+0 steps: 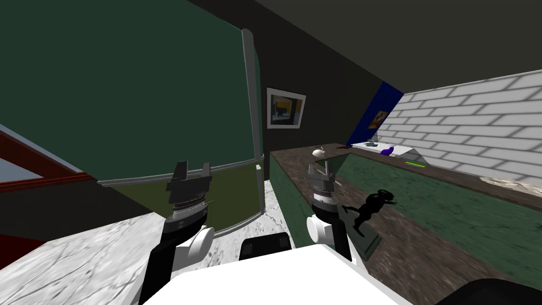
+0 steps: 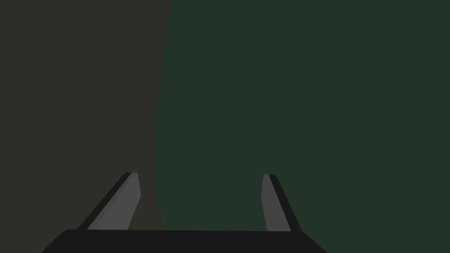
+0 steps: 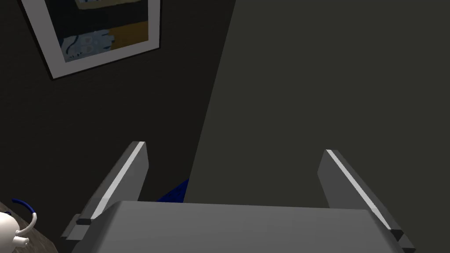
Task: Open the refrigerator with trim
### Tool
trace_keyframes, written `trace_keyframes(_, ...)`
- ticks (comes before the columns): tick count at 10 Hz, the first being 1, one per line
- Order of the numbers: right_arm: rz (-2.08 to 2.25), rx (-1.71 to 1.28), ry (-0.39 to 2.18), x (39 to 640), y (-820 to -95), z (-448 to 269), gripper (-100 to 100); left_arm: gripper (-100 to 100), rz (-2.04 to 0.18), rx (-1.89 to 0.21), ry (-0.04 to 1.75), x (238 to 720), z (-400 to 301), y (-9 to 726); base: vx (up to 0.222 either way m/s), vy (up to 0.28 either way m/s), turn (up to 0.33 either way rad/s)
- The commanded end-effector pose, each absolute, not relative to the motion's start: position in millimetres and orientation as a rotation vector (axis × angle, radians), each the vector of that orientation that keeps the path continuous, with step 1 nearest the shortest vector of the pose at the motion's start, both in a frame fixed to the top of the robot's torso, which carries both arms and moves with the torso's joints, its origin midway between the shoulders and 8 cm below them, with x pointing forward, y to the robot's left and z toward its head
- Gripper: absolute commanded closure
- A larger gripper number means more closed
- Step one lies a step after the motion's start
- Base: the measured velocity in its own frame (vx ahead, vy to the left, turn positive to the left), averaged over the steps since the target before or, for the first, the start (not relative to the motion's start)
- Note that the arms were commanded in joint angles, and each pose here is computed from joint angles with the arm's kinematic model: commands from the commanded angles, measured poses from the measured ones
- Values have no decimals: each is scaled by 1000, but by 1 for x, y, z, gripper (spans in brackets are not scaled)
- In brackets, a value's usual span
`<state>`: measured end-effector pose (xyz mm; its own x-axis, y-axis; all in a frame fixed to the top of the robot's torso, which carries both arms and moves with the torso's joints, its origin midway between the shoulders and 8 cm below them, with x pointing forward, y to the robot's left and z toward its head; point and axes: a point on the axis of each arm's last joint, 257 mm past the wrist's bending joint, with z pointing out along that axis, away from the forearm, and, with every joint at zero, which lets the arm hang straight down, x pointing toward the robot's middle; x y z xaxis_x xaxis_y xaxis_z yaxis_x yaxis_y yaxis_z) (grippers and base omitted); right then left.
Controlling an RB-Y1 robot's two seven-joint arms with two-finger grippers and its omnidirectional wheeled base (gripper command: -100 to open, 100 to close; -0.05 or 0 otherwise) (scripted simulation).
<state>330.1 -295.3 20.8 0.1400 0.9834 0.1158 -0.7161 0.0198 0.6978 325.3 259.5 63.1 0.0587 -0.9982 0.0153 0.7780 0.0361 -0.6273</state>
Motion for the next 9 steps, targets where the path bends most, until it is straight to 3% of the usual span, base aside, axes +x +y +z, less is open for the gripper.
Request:
trace_keyframes(1, 1394, 721, 466, 330, -295, 21, 0, 0, -1454, -553, 500, 325, 63, 260, 0, 0, 0)
trace_keyframes(9, 1395, 720, 466, 330, -295, 21, 0, 0, -1454, -553, 499, 325, 63, 260, 0, 0, 0)
